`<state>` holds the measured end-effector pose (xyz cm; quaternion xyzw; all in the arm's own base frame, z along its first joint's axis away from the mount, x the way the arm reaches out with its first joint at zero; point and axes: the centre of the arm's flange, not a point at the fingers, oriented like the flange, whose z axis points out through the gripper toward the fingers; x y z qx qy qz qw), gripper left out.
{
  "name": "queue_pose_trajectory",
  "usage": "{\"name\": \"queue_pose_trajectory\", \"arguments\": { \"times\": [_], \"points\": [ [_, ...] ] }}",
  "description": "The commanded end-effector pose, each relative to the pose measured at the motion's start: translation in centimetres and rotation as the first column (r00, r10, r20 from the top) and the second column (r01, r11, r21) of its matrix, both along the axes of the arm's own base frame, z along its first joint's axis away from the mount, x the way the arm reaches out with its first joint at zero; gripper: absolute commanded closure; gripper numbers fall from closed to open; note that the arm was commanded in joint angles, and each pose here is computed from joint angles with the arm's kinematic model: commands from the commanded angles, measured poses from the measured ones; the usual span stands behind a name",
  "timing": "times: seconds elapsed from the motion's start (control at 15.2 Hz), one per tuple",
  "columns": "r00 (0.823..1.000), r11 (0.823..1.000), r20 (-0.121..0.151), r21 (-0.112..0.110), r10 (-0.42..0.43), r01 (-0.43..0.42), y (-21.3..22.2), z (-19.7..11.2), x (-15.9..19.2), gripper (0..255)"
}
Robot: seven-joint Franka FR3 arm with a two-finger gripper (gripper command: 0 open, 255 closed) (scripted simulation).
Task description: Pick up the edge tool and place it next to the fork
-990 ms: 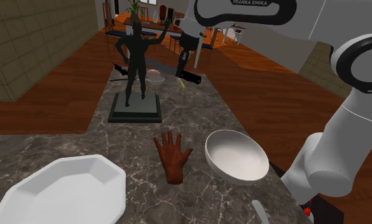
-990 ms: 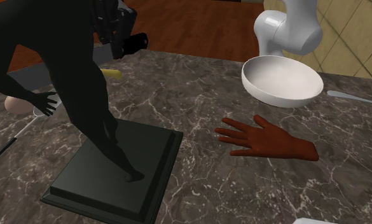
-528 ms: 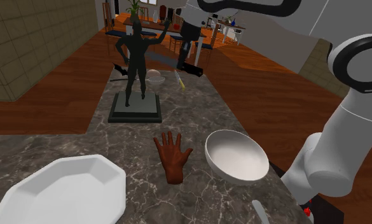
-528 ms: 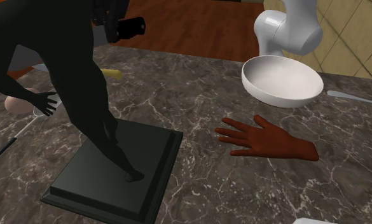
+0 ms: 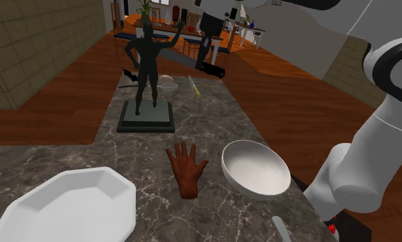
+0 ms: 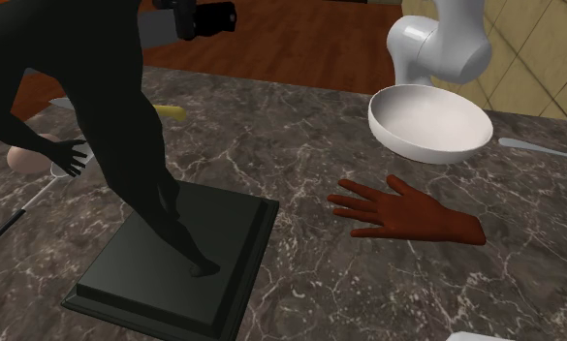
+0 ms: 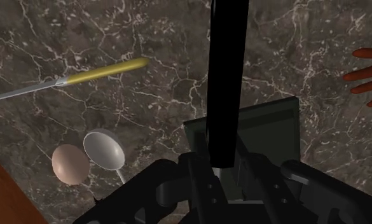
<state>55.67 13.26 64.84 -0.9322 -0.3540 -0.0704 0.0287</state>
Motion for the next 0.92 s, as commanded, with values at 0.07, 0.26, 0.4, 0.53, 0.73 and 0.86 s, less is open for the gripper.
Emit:
{"name": "queue_pose_trajectory", "arguments": {
  "times": [0.07, 0.26, 0.4, 0.53, 0.73, 0.86],
  "points": [
    [1.0, 1.0, 0.0, 0.0, 0.0, 0.0, 1.2, -0.3, -3.7, 255],
    [1.0, 1.0, 0.0, 0.0, 0.0, 0.0, 2.5, -0.3, -7.4, 255],
    [1.0, 1.0, 0.0, 0.0, 0.0, 0.0, 3.3, -0.3, -9.9, 255],
    [1.0, 1.0, 0.0, 0.0, 0.0, 0.0, 4.2, -0.3, -12.4, 255],
    [1.0, 1.0, 0.0, 0.0, 0.0, 0.0, 5.4, -0.2, -16.2, 255],
    [1.0, 1.0, 0.0, 0.0, 0.0, 0.0, 6.3, -0.2, -18.7, 255]
  ]
}}
